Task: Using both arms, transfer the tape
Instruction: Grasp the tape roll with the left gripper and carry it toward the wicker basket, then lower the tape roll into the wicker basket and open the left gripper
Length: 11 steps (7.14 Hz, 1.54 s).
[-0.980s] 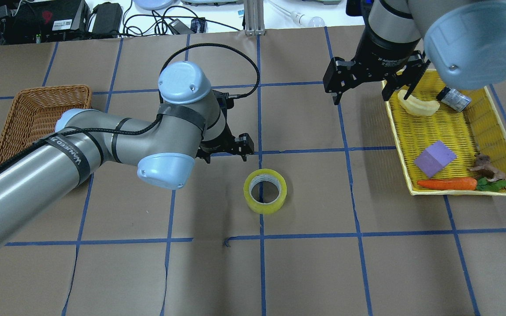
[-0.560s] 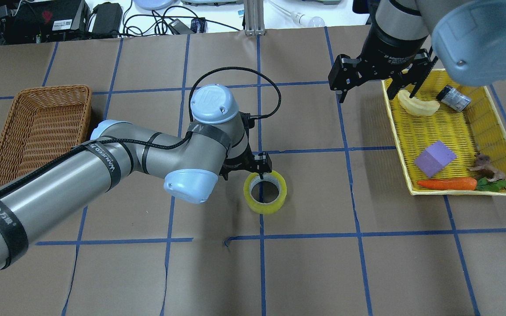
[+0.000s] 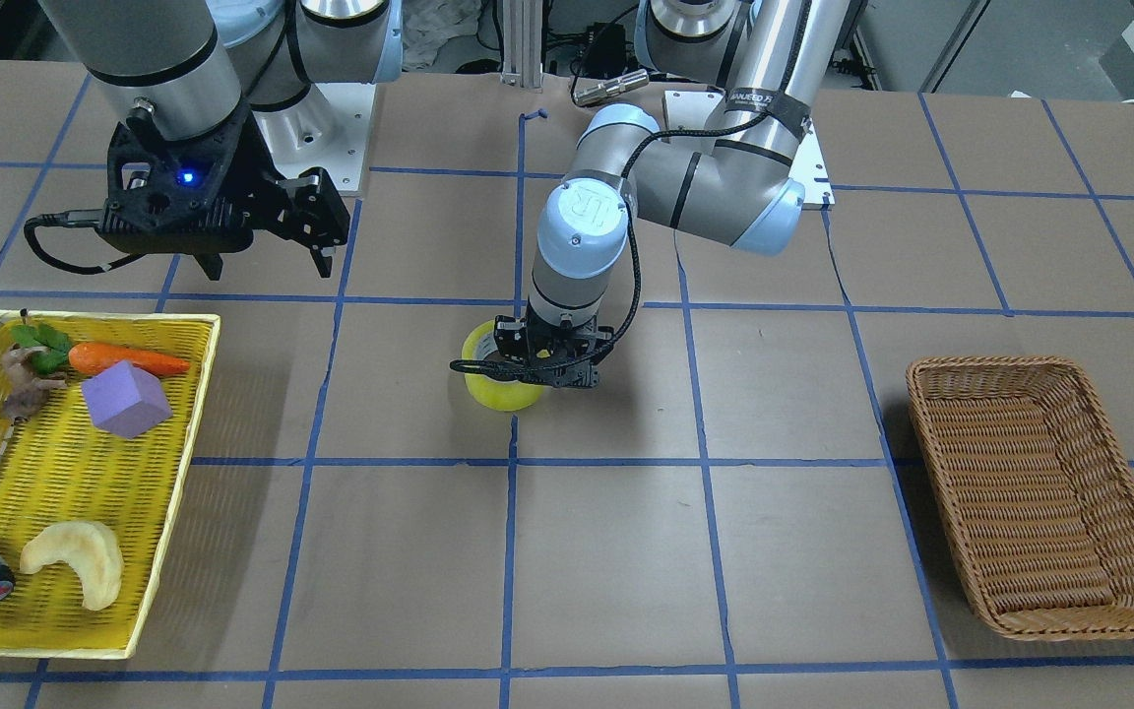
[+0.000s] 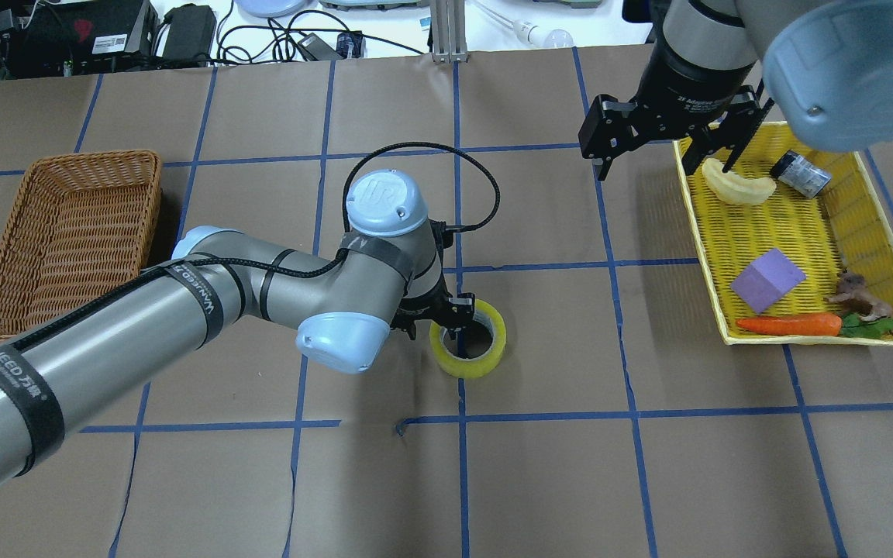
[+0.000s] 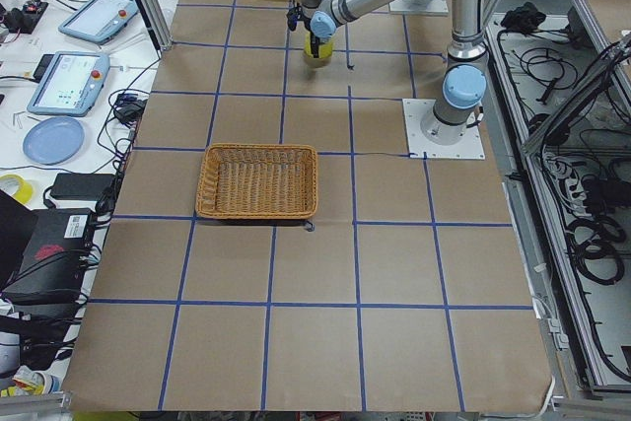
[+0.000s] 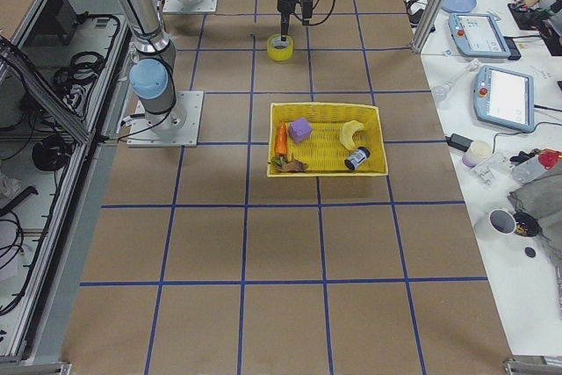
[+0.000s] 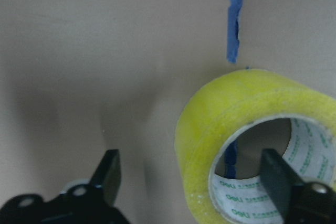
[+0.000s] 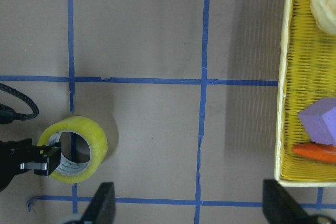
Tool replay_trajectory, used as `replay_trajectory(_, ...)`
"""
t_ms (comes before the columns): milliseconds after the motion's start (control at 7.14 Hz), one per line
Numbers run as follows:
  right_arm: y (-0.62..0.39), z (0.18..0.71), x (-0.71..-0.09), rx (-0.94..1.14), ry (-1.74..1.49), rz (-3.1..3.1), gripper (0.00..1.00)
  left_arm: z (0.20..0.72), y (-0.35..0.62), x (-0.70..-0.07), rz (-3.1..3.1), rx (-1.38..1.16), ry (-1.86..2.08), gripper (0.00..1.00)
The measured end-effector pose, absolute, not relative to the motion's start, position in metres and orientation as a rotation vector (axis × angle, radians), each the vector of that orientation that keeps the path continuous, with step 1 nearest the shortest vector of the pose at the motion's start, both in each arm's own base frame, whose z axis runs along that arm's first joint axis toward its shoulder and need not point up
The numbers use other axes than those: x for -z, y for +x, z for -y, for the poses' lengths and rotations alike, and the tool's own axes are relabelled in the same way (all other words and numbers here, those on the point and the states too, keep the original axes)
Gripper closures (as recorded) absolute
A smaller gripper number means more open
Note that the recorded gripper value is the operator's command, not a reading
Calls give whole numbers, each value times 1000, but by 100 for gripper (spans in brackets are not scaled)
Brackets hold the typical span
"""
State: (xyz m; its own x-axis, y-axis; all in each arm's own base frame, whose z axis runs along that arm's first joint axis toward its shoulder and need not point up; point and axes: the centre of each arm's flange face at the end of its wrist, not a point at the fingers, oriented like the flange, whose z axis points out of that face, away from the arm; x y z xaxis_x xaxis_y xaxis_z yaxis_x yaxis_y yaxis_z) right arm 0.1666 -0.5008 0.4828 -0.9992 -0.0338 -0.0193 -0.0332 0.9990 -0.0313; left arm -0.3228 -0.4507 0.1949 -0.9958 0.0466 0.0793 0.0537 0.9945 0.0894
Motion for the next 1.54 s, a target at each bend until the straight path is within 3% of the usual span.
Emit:
replay_trajectory(420,167,502,-485,65,-51,-3119,0,465,-318,-211,3060,100,-67,100)
replay_trajectory(840,167,502,-485,66,-50,-3119,0,525,-250,-293,3067,125,26,100)
replay_trajectory(1260,167,503,-485,66,-51,-3118,0,586,-62,-375,3151,102,-136,100)
replay_trajectory(1540,167,503,-485,66,-49,-3118,0,592,109,-380,3161,92,-119,100)
